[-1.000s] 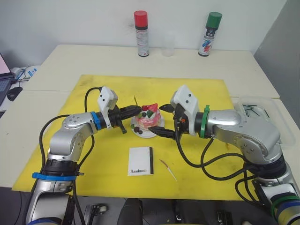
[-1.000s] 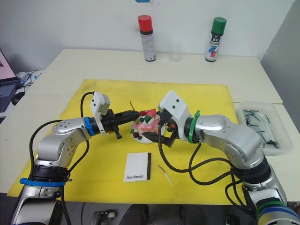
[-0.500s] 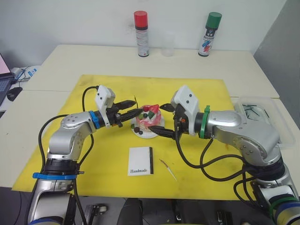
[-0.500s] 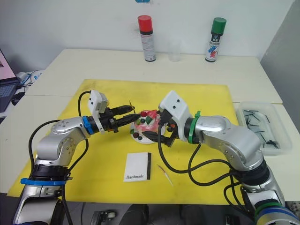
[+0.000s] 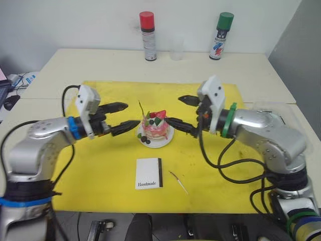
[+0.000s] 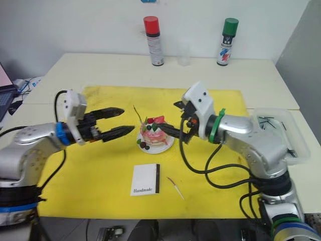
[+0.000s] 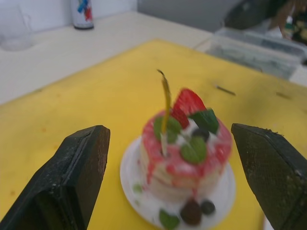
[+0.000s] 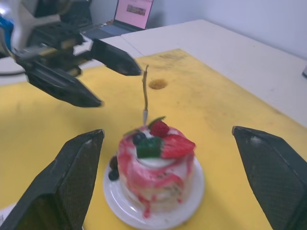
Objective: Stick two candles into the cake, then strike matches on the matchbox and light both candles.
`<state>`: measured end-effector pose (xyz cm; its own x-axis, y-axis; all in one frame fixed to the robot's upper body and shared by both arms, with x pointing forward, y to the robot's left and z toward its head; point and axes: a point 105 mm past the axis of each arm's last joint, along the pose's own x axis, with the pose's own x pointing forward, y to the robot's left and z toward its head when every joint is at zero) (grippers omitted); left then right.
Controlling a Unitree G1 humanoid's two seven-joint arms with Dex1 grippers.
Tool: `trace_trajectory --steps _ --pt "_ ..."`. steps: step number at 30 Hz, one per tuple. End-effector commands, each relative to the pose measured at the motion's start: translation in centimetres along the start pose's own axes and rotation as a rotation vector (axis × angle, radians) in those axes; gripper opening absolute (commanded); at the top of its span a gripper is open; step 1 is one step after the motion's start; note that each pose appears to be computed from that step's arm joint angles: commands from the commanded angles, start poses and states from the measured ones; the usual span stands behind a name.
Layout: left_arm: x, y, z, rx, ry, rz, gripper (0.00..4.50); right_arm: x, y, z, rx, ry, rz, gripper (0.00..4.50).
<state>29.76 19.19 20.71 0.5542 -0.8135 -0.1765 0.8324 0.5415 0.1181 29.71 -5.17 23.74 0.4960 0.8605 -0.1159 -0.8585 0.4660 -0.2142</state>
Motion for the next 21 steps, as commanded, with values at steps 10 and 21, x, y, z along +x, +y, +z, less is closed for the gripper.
trace_trajectory --steps 10,21 --pt "0.7 -9.2 -0.6 0.076 0.121 -0.534 4.48 -4.8 4.4 -4.2 -0.047 0.18 0.272 4.5" --pt "-0.7 -9.5 -2.2 0.127 0.127 -0.575 4.48 -2.6 8.8 -9.0 0.061 0.273 0.155 4.5"
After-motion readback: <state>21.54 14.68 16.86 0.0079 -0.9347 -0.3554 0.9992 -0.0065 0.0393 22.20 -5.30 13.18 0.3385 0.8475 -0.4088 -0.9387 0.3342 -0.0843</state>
